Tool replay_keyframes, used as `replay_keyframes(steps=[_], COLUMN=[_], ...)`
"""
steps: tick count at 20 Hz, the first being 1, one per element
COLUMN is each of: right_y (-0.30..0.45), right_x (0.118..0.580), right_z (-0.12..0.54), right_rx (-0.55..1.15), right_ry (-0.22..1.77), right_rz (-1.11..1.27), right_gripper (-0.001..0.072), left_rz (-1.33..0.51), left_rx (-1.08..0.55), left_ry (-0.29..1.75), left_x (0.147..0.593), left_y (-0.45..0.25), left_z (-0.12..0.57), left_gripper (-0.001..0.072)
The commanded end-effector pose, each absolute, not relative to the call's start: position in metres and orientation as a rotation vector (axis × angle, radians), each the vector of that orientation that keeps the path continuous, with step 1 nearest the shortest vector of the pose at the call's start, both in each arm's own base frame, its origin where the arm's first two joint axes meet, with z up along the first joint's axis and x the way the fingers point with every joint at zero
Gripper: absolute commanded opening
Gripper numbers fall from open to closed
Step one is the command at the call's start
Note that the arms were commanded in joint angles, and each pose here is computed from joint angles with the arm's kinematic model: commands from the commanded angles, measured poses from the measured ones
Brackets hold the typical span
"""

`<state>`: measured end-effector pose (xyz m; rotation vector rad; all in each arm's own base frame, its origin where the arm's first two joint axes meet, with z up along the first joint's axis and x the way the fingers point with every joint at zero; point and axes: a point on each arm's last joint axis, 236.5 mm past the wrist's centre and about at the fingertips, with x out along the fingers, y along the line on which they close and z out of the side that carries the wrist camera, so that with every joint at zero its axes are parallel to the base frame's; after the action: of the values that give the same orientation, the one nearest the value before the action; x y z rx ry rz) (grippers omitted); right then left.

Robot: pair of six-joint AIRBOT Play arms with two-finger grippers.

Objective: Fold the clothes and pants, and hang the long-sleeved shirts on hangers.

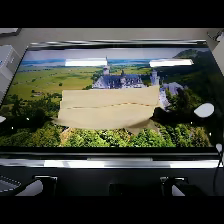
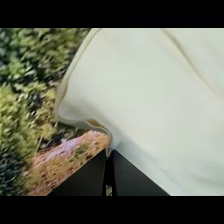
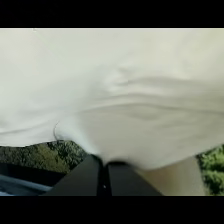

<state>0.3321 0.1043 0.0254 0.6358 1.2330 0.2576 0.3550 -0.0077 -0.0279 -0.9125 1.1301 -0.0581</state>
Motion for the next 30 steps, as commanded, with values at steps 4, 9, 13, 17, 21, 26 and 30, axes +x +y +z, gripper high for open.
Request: replay_keyframes(steps=[4,9,13,17,21,26,30], right_y=[0.104,0.086,0.082,0.077,0.074,0.063,0.009], right_x=[0.433,0.501,0.531,0.545,0.553,0.546,0.533], right_z=[0.033,0.035,0.028,-0.002,-0.041,-0.053,-0.002], right_rx=[0.533,0.539,0.558,0.594,0.605,0.604,0.635], right_ry=[1.172,1.103,1.071,1.083,1.111,1.155,1.110], right_rz=[0.254,0.167,0.145,0.095,0.064,0.011,-0.039], right_gripper=[0.0029,0.0029,0.0029,0.0029,0.0032,0.0412,0.0696], left_rz=[-0.140,-0.157,-0.179,-0.142,-0.111,-0.104,-0.147], left_rx=[-0.795,-0.761,-0.653,-0.651,-0.649,-0.665,-0.629], left_ry=[1.031,1.003,1.001,1.014,1.052,1.074,1.017], left_x=[0.451,0.508,0.539,0.556,0.558,0.557,0.563], left_y=[-0.013,-0.012,-0.024,-0.027,-0.023,-0.018,-0.004], left_z=[0.013,0.014,0.005,-0.023,-0.056,-0.063,-0.001], left_gripper=[0.0014,0.0014,0.0014,0.0014,0.0015,0.0540,0.0610])
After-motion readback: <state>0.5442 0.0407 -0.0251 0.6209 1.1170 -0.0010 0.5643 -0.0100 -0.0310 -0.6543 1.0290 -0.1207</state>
